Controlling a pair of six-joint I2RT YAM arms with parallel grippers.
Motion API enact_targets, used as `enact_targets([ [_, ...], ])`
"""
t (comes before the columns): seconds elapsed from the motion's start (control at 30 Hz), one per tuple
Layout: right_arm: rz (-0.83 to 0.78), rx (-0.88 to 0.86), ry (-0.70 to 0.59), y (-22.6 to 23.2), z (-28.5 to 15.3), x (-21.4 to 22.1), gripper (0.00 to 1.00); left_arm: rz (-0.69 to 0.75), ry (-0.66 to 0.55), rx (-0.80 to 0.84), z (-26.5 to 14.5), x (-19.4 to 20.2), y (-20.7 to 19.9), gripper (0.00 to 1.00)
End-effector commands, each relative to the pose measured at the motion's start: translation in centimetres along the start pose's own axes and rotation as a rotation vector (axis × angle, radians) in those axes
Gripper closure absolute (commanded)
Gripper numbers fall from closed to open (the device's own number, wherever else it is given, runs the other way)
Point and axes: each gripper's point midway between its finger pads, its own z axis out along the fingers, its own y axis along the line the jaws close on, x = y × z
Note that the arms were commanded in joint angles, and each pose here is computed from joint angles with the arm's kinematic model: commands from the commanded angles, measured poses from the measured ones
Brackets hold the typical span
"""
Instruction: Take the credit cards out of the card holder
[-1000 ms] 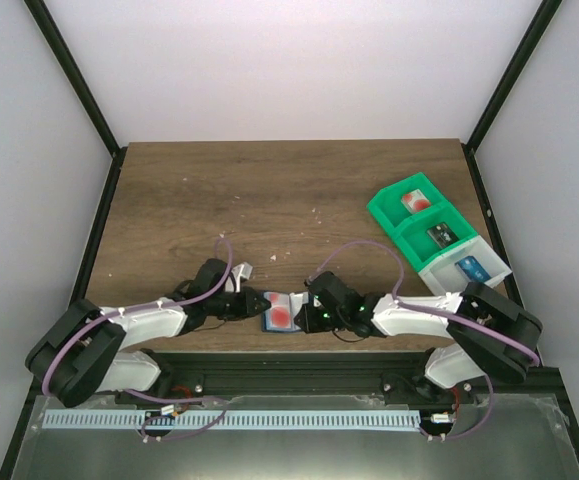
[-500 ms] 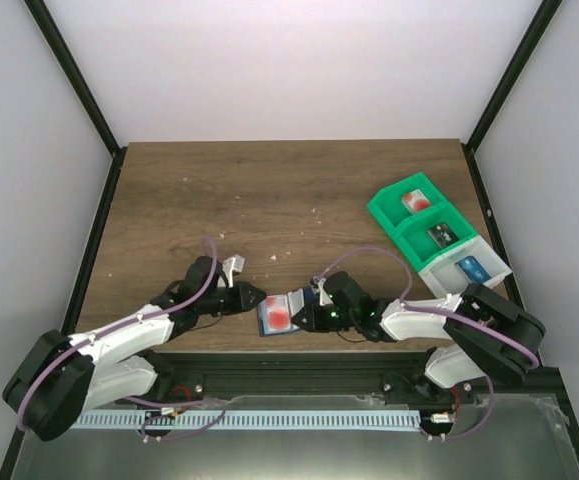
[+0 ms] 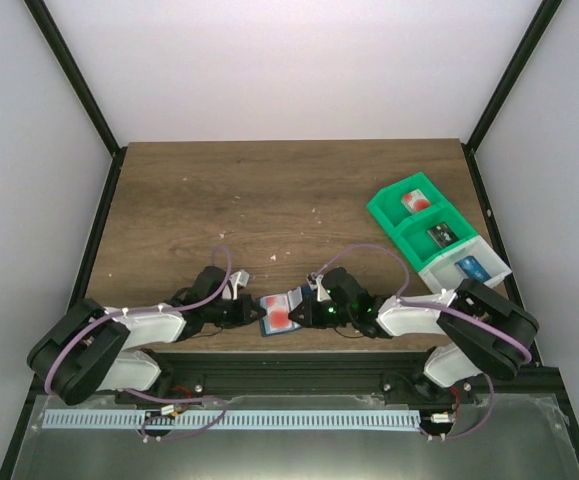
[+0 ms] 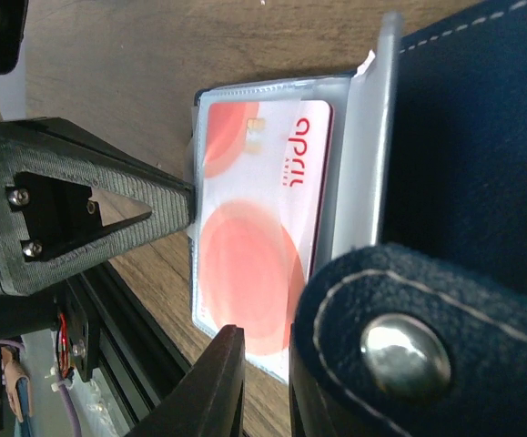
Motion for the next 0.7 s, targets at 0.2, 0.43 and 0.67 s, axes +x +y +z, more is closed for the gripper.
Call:
enact_targets([
  [0.2,0.014,0.02,-0.021,-0.9,0.4,-1.1,0.84,0.033,0.0,-0.034,0.6,0.0,1.1,1.0],
  [0.43,0.01,-0.025,-0.005,-0.4,0.7,-0.8,0.84,0.03,0.0,-0.04,0.6,0.0,1.1,1.0],
  [0.67,0.02,-0.033,-0.004,-0.6,0.9,-0.9,0.84,0.023,0.002,-0.046,0.6,0.2,1.4,1.0],
])
